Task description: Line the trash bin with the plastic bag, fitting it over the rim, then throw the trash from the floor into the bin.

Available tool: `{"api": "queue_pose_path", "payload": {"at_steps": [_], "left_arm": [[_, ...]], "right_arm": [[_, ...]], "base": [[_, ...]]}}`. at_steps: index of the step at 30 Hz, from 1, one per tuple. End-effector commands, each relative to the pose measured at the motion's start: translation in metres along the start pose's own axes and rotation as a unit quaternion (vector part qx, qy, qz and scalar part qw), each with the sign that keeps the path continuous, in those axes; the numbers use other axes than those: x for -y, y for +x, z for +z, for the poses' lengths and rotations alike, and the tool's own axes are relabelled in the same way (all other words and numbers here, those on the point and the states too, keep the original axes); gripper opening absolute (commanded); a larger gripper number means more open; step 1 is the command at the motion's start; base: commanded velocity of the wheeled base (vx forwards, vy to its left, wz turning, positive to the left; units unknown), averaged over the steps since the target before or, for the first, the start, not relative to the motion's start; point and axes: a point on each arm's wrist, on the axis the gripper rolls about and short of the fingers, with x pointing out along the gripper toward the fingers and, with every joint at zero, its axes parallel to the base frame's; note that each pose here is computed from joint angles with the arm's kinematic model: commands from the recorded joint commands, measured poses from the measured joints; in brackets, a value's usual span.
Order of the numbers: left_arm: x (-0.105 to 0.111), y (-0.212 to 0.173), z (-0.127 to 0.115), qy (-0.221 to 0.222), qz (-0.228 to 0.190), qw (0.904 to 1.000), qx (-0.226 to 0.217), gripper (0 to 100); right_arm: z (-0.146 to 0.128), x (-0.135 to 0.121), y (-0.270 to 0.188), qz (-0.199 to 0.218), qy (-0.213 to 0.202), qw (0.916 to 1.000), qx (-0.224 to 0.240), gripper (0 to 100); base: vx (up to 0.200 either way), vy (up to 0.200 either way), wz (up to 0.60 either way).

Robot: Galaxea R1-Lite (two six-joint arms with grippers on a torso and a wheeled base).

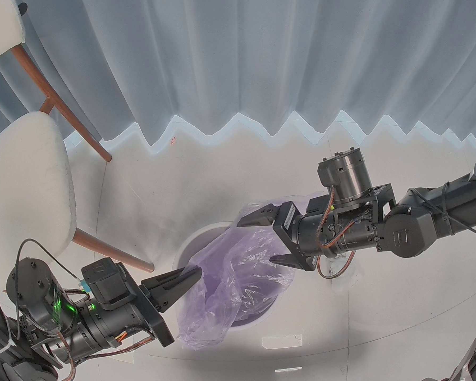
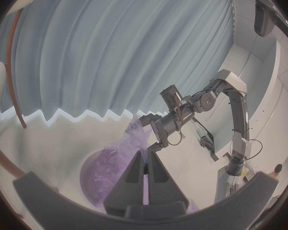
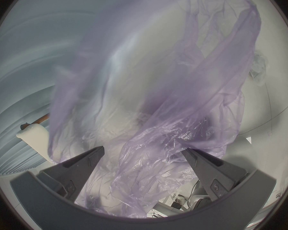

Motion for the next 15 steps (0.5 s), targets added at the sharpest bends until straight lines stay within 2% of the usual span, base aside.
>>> {"api": "queue_pose_path", "payload": {"at_steps": [1, 5, 6, 15], "left_arm": [[0.0, 0.0, 0.0, 0.0, 0.001, 1.0, 0.0, 0], [0.0, 0.0, 0.0, 0.0, 0.001, 1.0, 0.0, 0], [0.0, 0.0, 0.0, 0.0, 0.001, 1.0, 0.0, 0], [-0.001, 0.0, -0.001, 0.0, 0.004, 1.0, -0.002, 0]], "right_arm": [[0.003, 0.006, 0.014, -0.012, 0.005, 0.9999, -0.006, 100], [0.002, 0.007, 0.013, -0.013, 0.007, 0.9999, -0.007, 100], [0.001, 0.007, 0.013, -0.014, 0.008, 0.9998, -0.007, 0], [-0.008, 0.007, 0.007, -0.018, 0.006, 0.9997, -0.015, 0]], "base": [[0.0, 0.0, 0.0], [0.0, 0.0, 0.0], [0.0, 0.0, 0.0], [0.0, 0.0, 0.0]]}}
